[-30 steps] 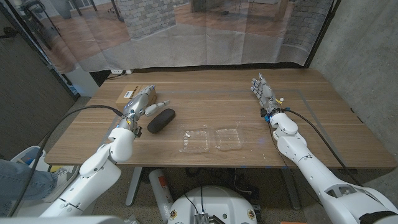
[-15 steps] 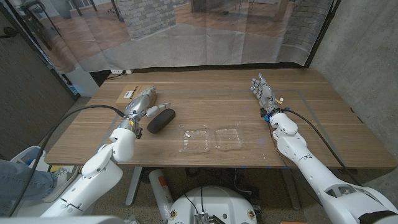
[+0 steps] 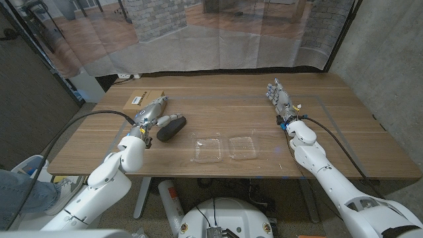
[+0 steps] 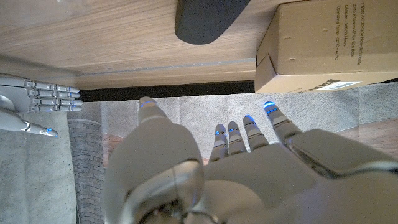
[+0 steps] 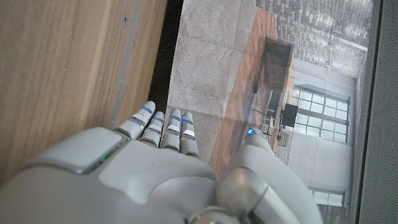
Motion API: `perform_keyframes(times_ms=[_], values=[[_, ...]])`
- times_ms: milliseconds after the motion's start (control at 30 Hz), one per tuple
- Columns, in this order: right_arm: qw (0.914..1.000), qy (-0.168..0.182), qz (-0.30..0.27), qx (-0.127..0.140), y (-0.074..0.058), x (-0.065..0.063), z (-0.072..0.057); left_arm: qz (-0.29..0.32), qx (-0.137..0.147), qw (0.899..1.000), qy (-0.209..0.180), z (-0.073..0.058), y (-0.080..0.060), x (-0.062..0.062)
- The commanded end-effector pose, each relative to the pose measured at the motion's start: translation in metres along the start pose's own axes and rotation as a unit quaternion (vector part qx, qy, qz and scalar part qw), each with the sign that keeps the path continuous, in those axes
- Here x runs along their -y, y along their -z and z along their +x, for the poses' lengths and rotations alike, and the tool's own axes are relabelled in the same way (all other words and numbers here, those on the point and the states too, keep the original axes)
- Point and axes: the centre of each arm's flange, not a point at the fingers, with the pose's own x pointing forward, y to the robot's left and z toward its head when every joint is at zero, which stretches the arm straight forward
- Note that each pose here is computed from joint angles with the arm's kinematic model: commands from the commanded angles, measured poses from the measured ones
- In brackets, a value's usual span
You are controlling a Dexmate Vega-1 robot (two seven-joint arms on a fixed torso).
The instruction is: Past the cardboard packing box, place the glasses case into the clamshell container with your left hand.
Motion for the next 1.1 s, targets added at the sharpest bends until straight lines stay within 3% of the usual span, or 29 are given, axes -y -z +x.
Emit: perform_keyframes(times_ms=[33, 1100], values=[[1.0, 0.001, -0.002, 0.0, -0.002, 0.0, -0.002, 0.009, -0.014, 1.0, 0.01, -0.004, 0.002, 0.005], [1.0, 0.0, -0.001, -0.006, 0.002, -0.001, 0.003, -0.005, -0.039, 0.998, 0.047, 0.005, 0.011, 0.026]])
